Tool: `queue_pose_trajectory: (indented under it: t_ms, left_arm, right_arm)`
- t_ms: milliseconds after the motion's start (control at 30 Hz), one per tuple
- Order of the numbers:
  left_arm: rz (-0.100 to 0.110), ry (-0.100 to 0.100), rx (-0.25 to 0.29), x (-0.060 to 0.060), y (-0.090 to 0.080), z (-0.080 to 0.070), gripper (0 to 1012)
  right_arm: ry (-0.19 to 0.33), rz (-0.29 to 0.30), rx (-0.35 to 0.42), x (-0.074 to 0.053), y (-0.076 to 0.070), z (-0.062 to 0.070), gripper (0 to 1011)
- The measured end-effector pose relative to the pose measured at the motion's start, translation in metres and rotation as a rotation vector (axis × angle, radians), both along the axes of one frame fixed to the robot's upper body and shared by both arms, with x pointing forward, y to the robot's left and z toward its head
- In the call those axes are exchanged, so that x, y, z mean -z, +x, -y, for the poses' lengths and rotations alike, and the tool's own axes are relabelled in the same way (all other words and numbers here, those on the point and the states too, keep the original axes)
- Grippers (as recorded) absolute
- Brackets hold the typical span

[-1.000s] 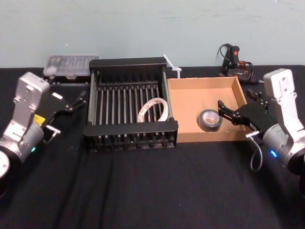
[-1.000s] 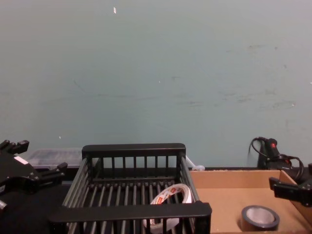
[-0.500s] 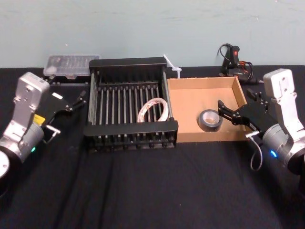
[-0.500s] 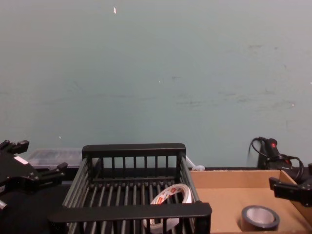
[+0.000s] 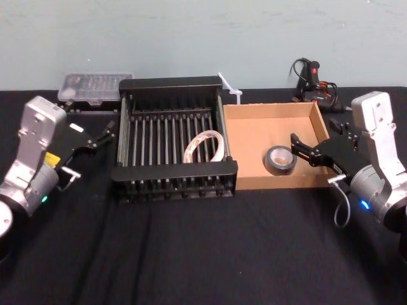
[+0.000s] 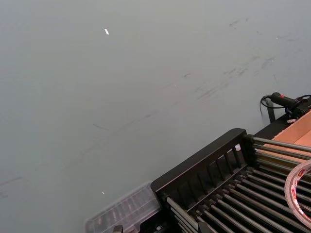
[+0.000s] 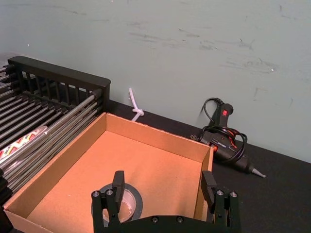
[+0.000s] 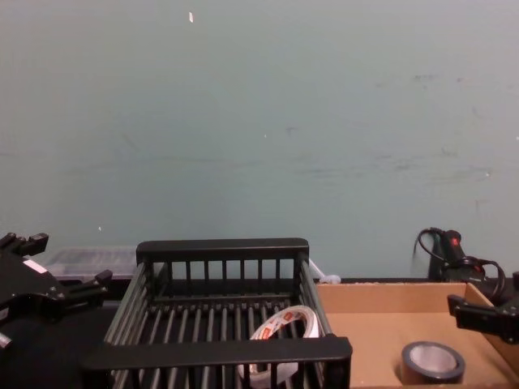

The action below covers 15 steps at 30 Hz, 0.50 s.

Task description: Pick up the white tape and place it into the black box , Pick up the silver tape and place it into the brown box.

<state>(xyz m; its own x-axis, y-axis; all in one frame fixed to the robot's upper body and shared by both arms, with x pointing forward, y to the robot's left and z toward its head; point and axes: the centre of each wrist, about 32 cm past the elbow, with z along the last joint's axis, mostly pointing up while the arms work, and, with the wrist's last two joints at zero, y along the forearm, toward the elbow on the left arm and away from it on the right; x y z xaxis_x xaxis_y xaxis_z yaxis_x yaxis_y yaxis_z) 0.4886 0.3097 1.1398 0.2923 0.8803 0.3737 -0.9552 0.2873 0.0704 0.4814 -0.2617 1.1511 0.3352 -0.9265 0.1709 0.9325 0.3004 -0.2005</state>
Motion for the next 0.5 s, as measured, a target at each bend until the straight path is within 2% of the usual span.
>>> queue_pose_trajectory:
  t_ms: [500]
  left_arm:
    - [0.000, 0.000, 0.000, 0.0000, 0.0000, 0.0000, 1001]
  right_arm:
    - [0.000, 0.000, 0.000, 0.0000, 0.0000, 0.0000, 1002]
